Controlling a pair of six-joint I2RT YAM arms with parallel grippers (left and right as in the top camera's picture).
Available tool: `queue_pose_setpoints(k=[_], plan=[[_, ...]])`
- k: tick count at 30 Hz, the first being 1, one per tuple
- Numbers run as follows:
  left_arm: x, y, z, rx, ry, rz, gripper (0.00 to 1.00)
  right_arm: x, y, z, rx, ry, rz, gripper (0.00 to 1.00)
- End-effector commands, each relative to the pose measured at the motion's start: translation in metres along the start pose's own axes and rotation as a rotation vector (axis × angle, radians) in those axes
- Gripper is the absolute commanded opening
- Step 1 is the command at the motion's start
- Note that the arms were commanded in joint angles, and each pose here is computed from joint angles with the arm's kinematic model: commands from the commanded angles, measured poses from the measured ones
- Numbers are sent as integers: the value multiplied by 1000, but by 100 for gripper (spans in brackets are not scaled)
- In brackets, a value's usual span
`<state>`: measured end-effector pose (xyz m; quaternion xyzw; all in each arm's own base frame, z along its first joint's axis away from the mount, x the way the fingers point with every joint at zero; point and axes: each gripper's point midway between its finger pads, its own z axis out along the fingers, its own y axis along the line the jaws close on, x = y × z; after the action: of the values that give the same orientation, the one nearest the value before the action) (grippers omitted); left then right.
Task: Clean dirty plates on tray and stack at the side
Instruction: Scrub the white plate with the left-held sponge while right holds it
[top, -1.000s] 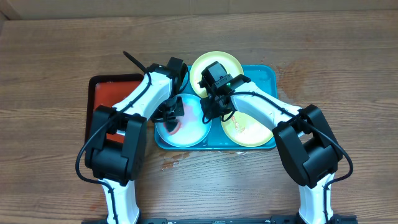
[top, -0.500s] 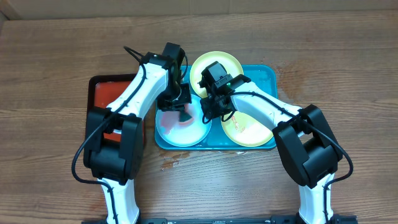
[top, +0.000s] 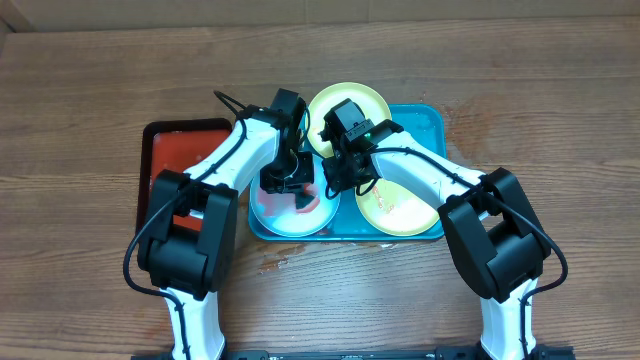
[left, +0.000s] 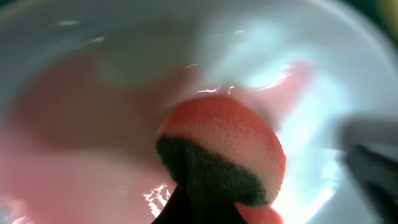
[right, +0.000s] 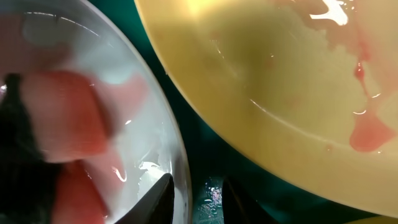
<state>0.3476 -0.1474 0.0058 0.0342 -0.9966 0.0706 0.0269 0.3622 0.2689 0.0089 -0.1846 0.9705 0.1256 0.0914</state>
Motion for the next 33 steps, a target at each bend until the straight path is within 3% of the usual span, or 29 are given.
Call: queue_pose_setpoints(k=[1,5,9,11,16,19,29,33], plan=[[5,76,2,-382,-35,-68,4,7,-6,1,15,14,8,28],[-1,94,-17,-496,-59,-68,4,7,-6,1,15,12,8,28],[-13,87,-38,-479,-80,-79,4,7,-6,1,15,13,8,28],[-18,71,-44,-402,-75,-83,4,7,-6,1,15,13,8,28],[-10,-6,-34,17,23,-39,4,7,-6,1,15,13,8,28],[-1,-30,-24,135,58,-32,4,7,-6,1,15,13,8,28],[34,-16,17,96,134,-48,4,7,-6,1,15,13,8,28],[38,20,21,-94,118,-25,4,7,-6,1,15,13,8,28]])
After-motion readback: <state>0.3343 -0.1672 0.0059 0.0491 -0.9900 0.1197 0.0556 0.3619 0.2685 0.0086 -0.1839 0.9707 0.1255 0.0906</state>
